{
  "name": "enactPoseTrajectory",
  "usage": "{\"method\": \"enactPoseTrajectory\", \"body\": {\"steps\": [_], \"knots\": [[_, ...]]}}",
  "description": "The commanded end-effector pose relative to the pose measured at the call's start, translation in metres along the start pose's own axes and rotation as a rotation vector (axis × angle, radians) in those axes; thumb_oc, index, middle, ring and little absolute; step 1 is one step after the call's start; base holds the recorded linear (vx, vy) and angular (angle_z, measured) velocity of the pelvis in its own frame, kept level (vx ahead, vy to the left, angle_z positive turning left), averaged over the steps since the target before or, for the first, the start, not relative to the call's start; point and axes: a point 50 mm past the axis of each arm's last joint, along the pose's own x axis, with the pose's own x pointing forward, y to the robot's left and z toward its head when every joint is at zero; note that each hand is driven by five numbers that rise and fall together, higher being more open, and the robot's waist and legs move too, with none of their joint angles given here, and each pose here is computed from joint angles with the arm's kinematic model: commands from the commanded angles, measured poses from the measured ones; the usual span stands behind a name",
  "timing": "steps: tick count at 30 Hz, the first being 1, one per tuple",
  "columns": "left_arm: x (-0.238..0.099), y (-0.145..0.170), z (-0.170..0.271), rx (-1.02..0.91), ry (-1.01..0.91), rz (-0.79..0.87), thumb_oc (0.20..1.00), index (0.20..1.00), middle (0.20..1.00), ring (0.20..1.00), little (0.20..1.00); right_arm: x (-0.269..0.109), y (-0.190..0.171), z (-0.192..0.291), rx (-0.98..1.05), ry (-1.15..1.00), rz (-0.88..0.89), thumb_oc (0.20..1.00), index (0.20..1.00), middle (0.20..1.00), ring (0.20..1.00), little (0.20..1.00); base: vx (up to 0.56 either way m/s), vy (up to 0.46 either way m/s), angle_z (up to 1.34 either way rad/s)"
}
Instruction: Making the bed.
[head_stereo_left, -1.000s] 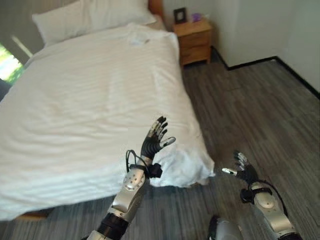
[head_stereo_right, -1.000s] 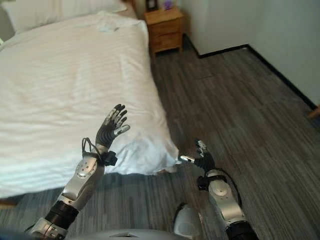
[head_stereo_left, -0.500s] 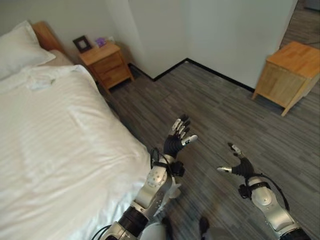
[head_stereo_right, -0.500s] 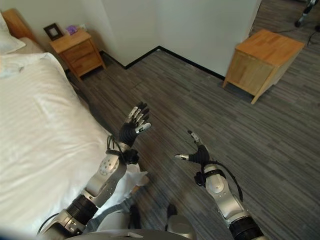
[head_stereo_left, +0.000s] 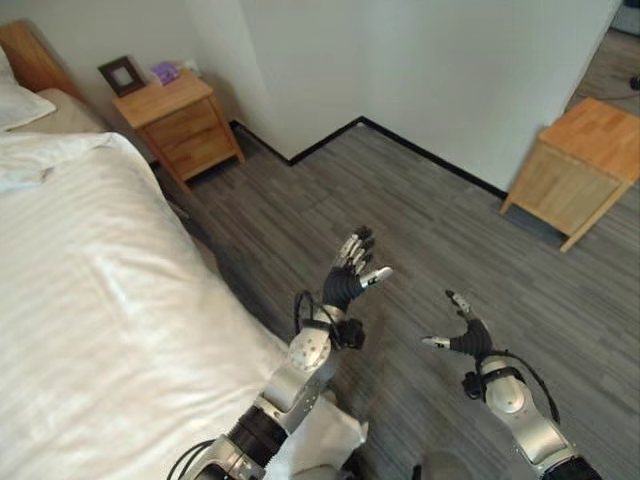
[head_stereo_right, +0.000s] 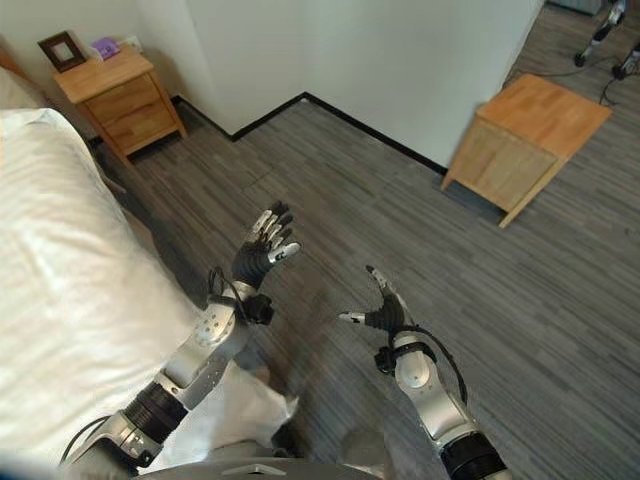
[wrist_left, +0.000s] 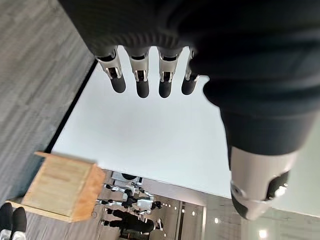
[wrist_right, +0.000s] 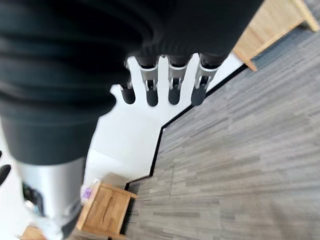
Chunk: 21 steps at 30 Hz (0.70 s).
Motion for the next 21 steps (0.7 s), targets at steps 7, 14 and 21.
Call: {"method": "enactPoseTrajectory", "body": {"steps": [7, 14, 21], "knots": [[0.0, 0.002, 0.003, -0.035, -0.05, 0.019, 1.0, 1.0, 1.0, 1.0, 1.0, 0.0, -0.013, 0.006, -0.011, -0.038, -0.052, 1.0, 1.0, 1.0, 1.0, 1.0, 0.5, -0.099, 1.1], [-0.003, -0.004, -0.006, -0.055, -0.014, -0.01, 1.0, 1.0, 1.0, 1.0, 1.0, -0.01, -0.013, -0.004, -0.035, 0.001, -0.04, 1.0, 1.0, 1.0, 1.0, 1.0, 0.41, -0.149, 0.65], [0.0, -0.002, -0.001, -0.091, -0.026, 0.011, 1.0, 1.0, 1.0, 1.0, 1.0, -0.002, -0.023, 0.001, -0.016, -0.024, -0.051, 1.0, 1.0, 1.0, 1.0, 1.0, 0.26, -0.199, 0.3]]}}
